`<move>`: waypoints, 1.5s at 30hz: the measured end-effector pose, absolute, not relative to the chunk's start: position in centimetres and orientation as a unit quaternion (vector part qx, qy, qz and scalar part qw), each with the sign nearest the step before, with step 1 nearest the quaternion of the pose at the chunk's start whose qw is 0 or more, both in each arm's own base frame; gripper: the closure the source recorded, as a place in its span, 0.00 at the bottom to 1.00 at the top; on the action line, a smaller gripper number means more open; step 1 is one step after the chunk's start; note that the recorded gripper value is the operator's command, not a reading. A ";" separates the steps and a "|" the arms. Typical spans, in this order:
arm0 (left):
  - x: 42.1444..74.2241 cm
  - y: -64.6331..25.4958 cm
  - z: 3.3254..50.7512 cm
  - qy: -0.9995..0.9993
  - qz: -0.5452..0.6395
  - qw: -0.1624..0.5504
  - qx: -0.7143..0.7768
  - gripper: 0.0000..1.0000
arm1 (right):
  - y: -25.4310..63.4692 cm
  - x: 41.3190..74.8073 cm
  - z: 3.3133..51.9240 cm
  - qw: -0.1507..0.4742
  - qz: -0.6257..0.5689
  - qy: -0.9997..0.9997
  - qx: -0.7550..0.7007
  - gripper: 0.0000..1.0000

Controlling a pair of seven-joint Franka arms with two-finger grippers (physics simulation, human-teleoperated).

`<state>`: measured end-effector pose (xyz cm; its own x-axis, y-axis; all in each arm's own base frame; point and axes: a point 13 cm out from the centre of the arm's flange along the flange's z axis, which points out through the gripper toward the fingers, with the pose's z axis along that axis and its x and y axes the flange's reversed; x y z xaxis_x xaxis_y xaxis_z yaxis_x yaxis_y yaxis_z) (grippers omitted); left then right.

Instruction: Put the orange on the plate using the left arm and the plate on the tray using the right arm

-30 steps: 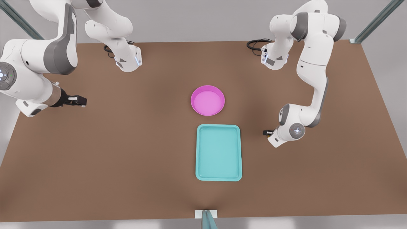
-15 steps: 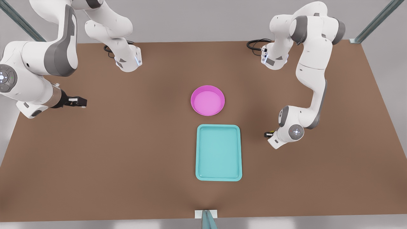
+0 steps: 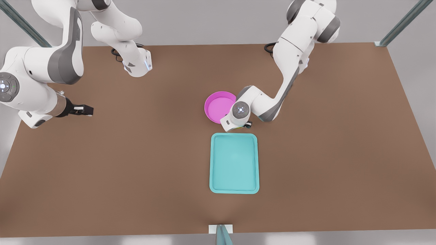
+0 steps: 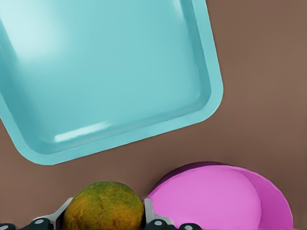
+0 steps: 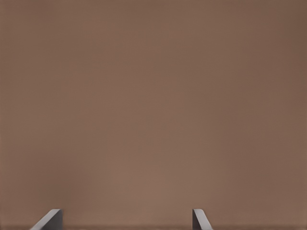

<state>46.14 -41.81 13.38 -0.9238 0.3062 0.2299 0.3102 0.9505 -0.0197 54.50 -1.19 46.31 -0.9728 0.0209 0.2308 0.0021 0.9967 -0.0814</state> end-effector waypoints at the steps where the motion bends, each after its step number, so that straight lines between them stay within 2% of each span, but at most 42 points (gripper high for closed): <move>1: 45.8 -42.0 13.1 -0.982 -0.009 0.120 -0.145 0.38 | -1.2 54.5 46.3 0.117 0.040 -0.992 -0.006 0.00; 8: 40.1 -46.7 13.1 -0.984 -0.022 0.140 -0.108 0.38 | -1.3 54.5 46.1 0.118 0.040 -0.992 -0.006 0.00; 11: 39.0 -47.1 12.6 -0.985 -0.029 0.150 -0.084 0.35 | -1.3 54.6 45.9 0.118 0.041 -0.992 -0.006 0.00; 12: 38.6 -47.3 12.5 -0.985 -0.031 0.152 -0.078 0.00 | -1.3 54.7 45.9 0.118 0.041 -0.992 -0.006 0.00; 17: 38.6 -46.9 13.1 -0.986 -0.040 0.156 -0.041 0.00 | -1.5 54.7 45.9 0.118 0.041 -0.992 -0.009 0.00; 18: 41.4 -45.8 15.4 -0.989 -0.038 0.142 -0.018 0.00 | -1.5 54.7 45.2 0.125 0.041 -0.991 -0.009 0.00; 19: 47.2 -43.2 19.8 -0.992 -0.029 0.118 0.027 0.00 | -1.2 54.4 42.6 0.152 0.040 -0.988 -0.006 0.00; 20: 55.0 -37.1 25.8 -0.991 -0.020 0.086 0.096 0.00 | -0.1 54.0 37.9 0.193 0.028 -0.981 -0.001 0.00; 21: 60.7 -29.2 31.1 -0.985 -0.022 0.059 0.163 0.00 | 1.9 53.1 32.7 0.227 0.010 -0.974 0.009 0.00; 22: 64.2 -21.0 35.7 -0.974 -0.030 0.036 0.221 0.00 | 5.3 51.7 28.1 0.249 -0.011 -0.968 0.026 0.00; 23: 65.5 -14.7 39.4 -0.965 -0.040 0.021 0.257 0.00 | 9.6 50.5 24.5 0.259 -0.030 -0.964 0.047 0.00; 25: 65.2 -9.1 44.3 -0.961 -0.035 0.018 0.273 0.00 | 17.5 48.5 19.1 0.264 -0.076 -0.959 0.063 0.00; 26: 64.4 -8.2 45.3 -0.966 -0.004 0.038 0.254 0.00 | 20.6 47.5 17.4 0.262 -0.098 -0.958 0.059 0.00; 28: 59.6 -6.5 47.1 -0.976 0.016 0.061 0.210 0.00 | 25.8 46.6 15.5 0.248 -0.128 -0.959 0.054 0.00; 29: 58.5 -6.3 47.6 -0.980 0.007 0.058 0.192 0.00 | 28.0 46.1 14.9 0.238 -0.136 -0.960 0.054 0.00; 37: 58.7 -3.6 49.2 -0.989 -0.018 0.057 0.135 0.00 | 36.1 38.3 12.4 0.127 -0.145 -0.979 0.072 0.00; 45: 58.0 -2.4 49.3 -0.992 -0.010 0.071 0.104 0.00 | 40.5 38.3 10.6 0.084 -0.165 -0.980 0.069 0.00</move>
<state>58.00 -2.45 49.33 -0.9682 -0.2081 0.1389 -0.2053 0.9781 0.0345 38.35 40.45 10.59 -0.9766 -0.1623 0.1415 -0.1070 0.9361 0.3350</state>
